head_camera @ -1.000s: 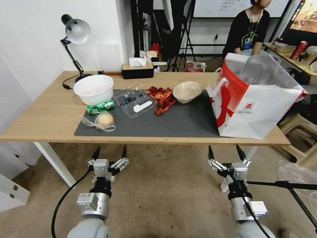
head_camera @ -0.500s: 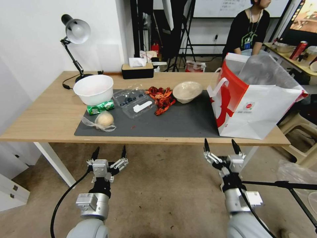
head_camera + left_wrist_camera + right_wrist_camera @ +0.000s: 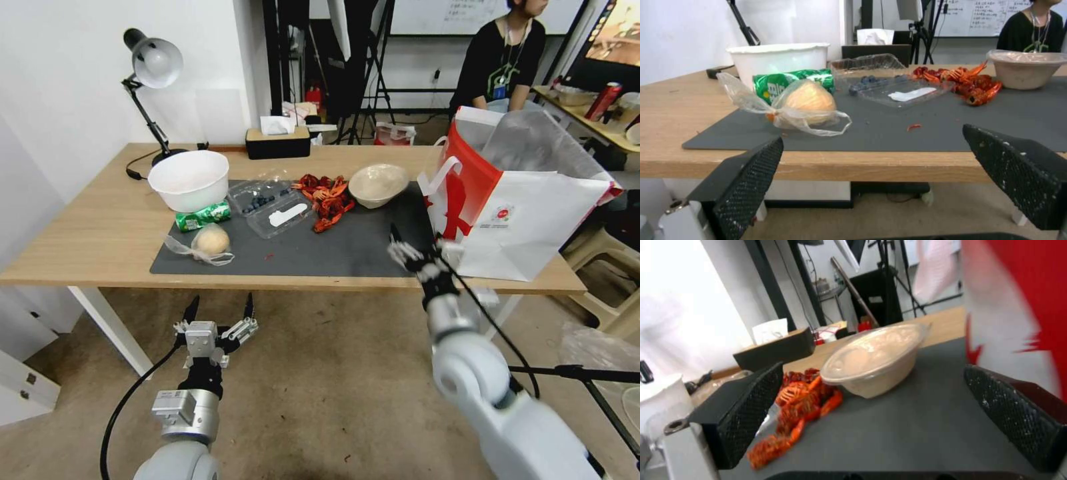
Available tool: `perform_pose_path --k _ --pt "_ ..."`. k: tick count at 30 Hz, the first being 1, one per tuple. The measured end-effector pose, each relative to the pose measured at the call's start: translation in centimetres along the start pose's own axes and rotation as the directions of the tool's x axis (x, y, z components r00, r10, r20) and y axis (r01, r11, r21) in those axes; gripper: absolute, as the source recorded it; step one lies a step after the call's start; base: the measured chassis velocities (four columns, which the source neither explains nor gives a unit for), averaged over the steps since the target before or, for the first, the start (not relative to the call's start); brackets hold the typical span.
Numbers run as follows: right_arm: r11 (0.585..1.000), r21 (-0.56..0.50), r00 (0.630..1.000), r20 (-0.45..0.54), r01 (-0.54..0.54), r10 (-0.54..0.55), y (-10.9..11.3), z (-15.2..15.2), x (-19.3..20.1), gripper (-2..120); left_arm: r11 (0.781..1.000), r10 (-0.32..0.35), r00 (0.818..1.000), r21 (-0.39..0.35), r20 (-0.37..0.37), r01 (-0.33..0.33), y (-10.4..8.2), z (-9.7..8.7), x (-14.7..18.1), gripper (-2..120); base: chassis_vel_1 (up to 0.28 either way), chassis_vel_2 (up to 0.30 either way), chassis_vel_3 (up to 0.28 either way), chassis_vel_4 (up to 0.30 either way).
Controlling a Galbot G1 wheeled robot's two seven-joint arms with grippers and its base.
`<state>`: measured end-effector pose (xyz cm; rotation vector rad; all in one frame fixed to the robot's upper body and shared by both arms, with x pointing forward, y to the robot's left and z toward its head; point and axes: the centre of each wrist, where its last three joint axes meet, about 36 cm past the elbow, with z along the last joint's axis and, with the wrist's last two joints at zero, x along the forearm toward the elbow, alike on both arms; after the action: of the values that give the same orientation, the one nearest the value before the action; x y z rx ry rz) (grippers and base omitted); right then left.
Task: Pick up the trash from the table and place it into the takeout bag.
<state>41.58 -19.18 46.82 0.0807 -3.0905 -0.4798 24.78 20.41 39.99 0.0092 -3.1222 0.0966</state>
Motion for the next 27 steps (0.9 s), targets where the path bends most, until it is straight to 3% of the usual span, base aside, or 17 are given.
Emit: perform_pose_path --k 12,27 --pt "0.982 -0.185 0.989 -0.144 -0.044 0.017 1.7 -0.2 -8.7 100 1.0 -0.01 1.0 -0.002 0.009 0.01 0.3 -0.1 -0.1 100 0.0 0.0 0.0 0.0" --pt "0.96 -0.255 0.976 -0.21 -0.118 0.064 2.5 0.8 -14.9 100 1.0 -0.015 1.0 -0.001 0.007 0.015 0.4 -0.1 -0.1 100 0.0 0.0 0.0 0.0"
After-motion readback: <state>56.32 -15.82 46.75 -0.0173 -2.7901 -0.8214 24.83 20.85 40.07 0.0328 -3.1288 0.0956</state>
